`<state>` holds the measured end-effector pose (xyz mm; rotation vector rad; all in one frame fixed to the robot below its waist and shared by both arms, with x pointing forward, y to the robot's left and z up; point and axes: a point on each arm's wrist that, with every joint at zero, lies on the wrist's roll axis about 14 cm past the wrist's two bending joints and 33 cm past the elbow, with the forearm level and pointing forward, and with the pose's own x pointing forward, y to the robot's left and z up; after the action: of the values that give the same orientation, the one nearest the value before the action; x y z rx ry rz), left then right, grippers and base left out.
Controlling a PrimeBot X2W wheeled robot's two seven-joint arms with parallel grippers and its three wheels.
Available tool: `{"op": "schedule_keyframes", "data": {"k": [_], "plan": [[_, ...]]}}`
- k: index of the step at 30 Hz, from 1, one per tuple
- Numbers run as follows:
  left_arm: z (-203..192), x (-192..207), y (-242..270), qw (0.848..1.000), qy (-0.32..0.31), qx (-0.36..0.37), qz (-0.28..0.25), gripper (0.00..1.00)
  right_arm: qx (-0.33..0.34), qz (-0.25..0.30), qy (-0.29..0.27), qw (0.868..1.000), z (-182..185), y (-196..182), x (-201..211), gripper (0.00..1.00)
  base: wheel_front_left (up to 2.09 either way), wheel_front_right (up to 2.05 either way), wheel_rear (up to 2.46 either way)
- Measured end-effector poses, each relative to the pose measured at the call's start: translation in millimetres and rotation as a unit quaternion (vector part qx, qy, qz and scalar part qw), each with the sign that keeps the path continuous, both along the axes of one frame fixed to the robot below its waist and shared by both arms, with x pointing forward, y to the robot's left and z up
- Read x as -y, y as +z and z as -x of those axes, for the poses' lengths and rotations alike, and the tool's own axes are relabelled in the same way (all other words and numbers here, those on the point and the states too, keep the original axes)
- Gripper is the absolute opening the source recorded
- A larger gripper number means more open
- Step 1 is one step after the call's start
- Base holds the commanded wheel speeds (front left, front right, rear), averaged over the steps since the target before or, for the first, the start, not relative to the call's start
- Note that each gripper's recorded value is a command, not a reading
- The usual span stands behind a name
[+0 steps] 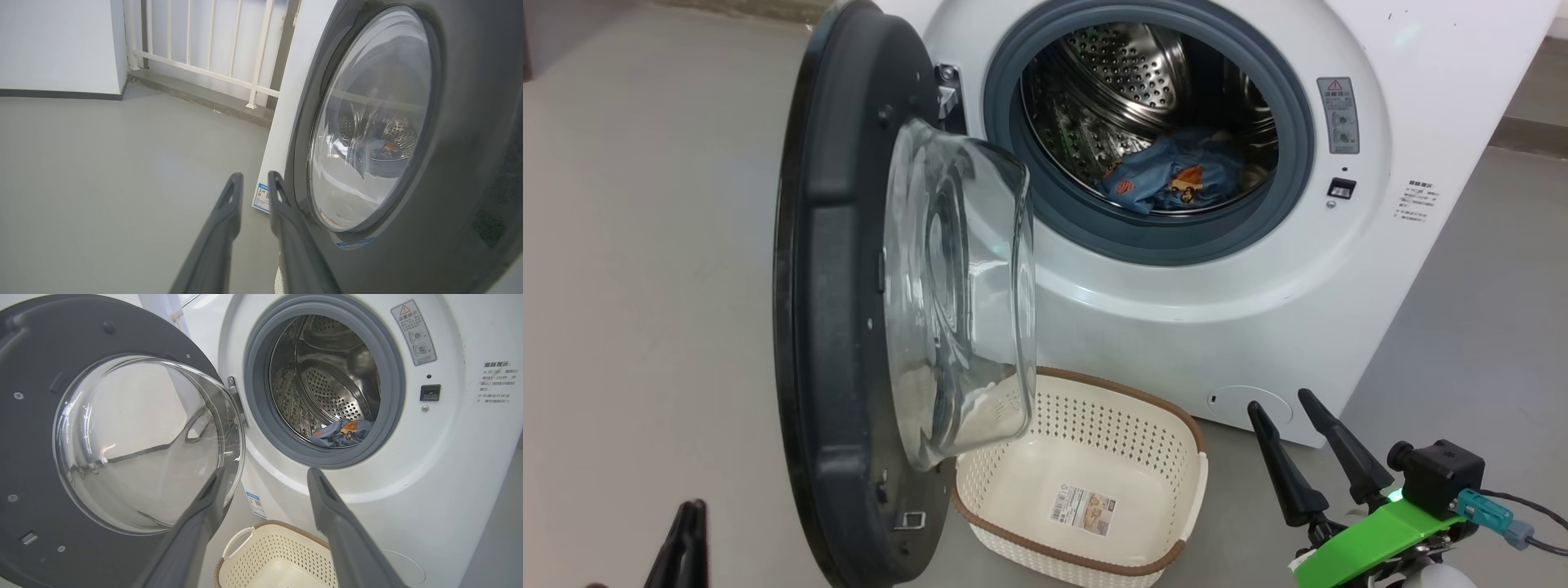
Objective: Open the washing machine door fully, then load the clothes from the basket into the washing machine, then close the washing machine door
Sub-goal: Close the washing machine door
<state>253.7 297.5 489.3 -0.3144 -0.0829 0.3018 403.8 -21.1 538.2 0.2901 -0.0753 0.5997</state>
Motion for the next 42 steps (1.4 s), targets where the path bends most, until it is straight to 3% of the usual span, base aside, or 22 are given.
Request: {"op": "schedule_keyframes", "data": {"k": [6, 11, 16, 20, 32, 42], "plan": [[0.5, -6.4, 11.9, 1.0, -0.005, 0.002, -0.009, 0.0, -0.006, 0.002, 0.002, 1.0, 2.2, -4.3, -0.7, 1.0, 0.0, 0.0, 0.0], [-7.2, -21.3, 47.8, 0.996, -0.005, 0.05, 0.07, 0.0, -0.008, 0.001, 0.003, 1.0, 2.0, -5.6, -1.7, 1.0, 0.0, 0.0, 0.0], [-21.1, -20.0, 74.4, 0.976, -0.049, 0.081, 0.197, 0.0, -0.01, 0.0, 0.002, 1.0, 1.2, -6.5, -2.0, 1.0, 0.0, 0.0, 0.0], [-31.0, -19.3, 90.4, 0.961, -0.081, 0.081, 0.252, 0.0, -0.011, -0.001, -0.001, 1.0, 1.0, -7.2, -0.1, 1.0, 0.0, 0.0, 0.0], [-61.1, -29.7, 135.4, 0.927, -0.126, 0.074, 0.346, 0.0, -0.013, -0.004, -0.022, 1.0, -0.3, -8.1, 14.4, 1.0, 0.0, 0.0, 0.0], [-81.3, -2.2, 147.6, 0.896, -0.193, 0.032, 0.399, 0.0, -0.014, -0.004, -0.034, 0.999, -1.1, -9.0, 23.3, 1.0, 0.0, 0.0, 0.0]]}}
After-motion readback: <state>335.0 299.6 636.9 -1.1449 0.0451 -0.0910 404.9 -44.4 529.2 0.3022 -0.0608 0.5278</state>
